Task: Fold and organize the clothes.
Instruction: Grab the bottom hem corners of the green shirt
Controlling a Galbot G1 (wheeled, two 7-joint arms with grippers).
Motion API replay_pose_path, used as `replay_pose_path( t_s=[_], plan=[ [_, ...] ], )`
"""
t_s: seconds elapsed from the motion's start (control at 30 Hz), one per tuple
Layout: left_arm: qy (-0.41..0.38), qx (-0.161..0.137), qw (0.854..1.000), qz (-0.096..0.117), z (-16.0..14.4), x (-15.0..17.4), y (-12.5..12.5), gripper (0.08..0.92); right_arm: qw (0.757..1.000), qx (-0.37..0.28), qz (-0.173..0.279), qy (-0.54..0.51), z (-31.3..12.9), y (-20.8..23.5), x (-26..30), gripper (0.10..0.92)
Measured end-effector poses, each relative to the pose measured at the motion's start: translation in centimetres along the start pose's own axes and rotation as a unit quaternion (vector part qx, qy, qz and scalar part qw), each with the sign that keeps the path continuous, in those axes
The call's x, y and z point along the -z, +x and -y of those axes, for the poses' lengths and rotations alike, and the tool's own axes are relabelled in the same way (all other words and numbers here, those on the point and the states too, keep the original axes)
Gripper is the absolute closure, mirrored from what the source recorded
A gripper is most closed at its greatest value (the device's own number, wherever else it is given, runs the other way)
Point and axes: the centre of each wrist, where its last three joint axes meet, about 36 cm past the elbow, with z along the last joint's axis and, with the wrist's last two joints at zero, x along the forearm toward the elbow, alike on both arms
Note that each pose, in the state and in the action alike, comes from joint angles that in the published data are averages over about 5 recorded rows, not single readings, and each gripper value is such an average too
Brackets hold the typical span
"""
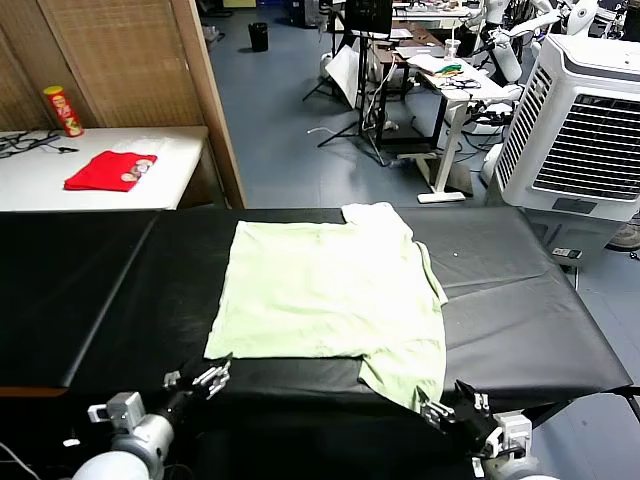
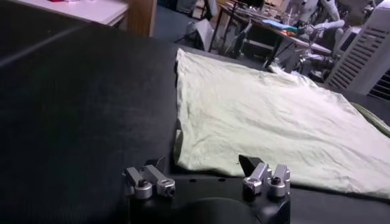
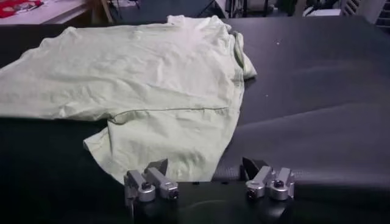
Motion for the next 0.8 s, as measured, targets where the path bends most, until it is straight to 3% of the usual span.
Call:
replay_pose_path(
  t_s=[0.1, 0.37, 0.47, 0.63, 0.73, 0.8],
  plan=[
    [-0.003, -0.002, 1.0, 0.0, 0.0, 0.0, -0.1, 0.201, 1.0, -0.002, 0.0, -0.001, -0.1, 0.0, -0.1, 0.27],
    [-0.003, 0.001, 1.0, -0.003, -0.4, -0.1, -1.0, 0.232, 1.0, -0.008, -0.002, -0.003, -0.3, 0.0, -0.3, 0.469],
    [-0.003, 0.004, 1.0, -0.002, -0.7, -0.2, -1.3, 0.355, 1.0, -0.01, -0.004, -0.005, -0.4, 0.1, -0.4, 0.586],
    [-0.004, 0.01, 1.0, -0.002, -1.1, -0.7, -1.7, 0.639, 1.0, -0.016, -0.004, -0.009, -0.7, 0.4, -0.5, 0.832],
    [-0.003, 0.008, 1.0, -0.004, -1.0, -1.0, -1.7, 0.803, 1.0, -0.021, -0.001, -0.011, -0.8, 0.8, -0.5, 0.89],
    [-0.004, 0.009, 1.0, -0.004, -0.8, -1.2, -1.7, 0.862, 1.0, -0.026, 0.001, -0.012, -0.8, 1.1, -0.4, 0.898]
  ],
)
